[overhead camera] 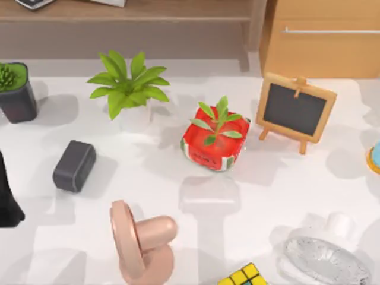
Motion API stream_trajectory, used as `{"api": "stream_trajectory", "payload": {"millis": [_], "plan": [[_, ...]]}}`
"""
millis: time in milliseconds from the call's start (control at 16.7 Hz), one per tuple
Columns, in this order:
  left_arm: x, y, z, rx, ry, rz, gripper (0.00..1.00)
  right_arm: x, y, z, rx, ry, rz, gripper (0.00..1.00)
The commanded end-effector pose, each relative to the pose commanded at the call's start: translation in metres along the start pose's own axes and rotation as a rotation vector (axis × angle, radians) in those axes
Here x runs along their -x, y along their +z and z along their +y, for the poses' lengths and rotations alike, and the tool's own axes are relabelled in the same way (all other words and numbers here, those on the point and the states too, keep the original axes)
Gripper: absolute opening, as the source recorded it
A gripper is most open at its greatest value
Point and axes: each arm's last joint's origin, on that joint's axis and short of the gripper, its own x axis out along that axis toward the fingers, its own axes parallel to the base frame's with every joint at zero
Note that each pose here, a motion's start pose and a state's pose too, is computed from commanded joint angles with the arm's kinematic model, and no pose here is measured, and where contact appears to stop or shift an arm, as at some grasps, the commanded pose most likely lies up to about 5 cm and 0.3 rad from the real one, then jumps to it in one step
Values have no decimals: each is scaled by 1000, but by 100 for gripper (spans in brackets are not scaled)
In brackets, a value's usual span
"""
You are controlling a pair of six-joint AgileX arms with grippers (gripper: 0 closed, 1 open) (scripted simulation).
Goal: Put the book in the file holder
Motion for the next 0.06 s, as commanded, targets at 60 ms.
{"api": "stream_trajectory", "payload": {"millis": [60], "plan": [[0,0,0,0,0,0,100,0,0,0,0,0,0,100]]}}
